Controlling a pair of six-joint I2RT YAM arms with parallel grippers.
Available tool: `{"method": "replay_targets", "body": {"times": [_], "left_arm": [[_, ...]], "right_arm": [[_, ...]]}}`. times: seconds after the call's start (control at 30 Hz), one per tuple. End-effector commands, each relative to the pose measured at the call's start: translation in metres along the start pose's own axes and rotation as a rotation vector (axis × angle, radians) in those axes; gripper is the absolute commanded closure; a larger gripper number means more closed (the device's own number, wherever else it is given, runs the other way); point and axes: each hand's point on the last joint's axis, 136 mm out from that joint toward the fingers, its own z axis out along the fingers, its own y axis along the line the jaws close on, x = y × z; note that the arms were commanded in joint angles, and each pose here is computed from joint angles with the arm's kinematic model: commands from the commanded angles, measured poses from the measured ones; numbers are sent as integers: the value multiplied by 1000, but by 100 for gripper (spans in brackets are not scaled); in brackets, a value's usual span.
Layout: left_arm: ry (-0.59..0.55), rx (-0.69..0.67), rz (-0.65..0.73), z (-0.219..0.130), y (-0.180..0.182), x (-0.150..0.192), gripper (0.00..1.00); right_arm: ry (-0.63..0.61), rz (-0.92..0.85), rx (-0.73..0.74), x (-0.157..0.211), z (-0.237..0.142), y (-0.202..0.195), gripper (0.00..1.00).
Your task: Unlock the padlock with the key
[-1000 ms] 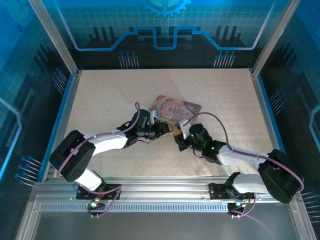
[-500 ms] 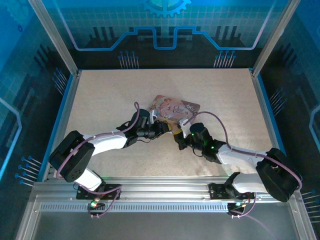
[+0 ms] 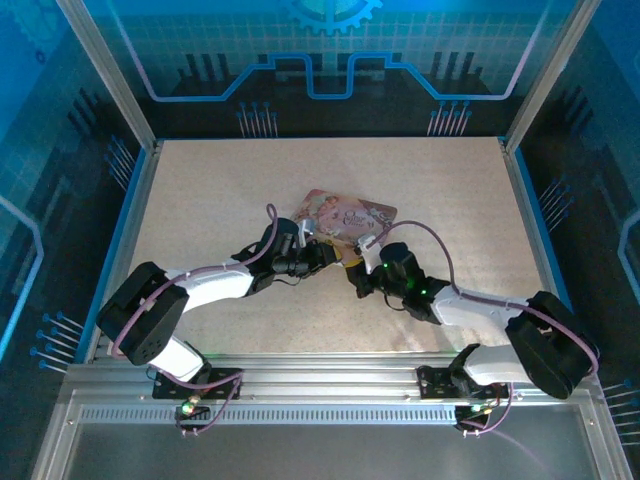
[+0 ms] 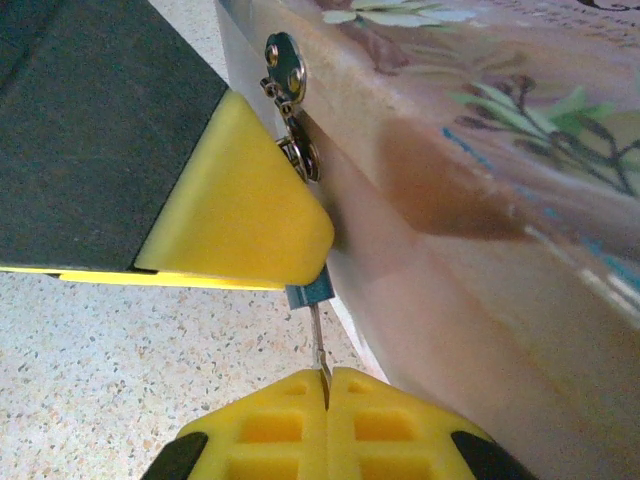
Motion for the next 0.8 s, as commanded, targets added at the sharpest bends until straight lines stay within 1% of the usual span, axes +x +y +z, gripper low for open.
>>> {"method": "replay_targets", "body": {"times": [0.0,0.5,0.77], "left_arm": [[77,81,4,-5,-20,19,91],[75,78,2,-5,-19,20,91],[77,79,1,-5,-19,21,91]], "right_arm": [[-204,-11,-96,-66,-5,18,97],[-182,49,-168,-69,2,14,97],[-194,38,-155,-73,4,11,97]]}}
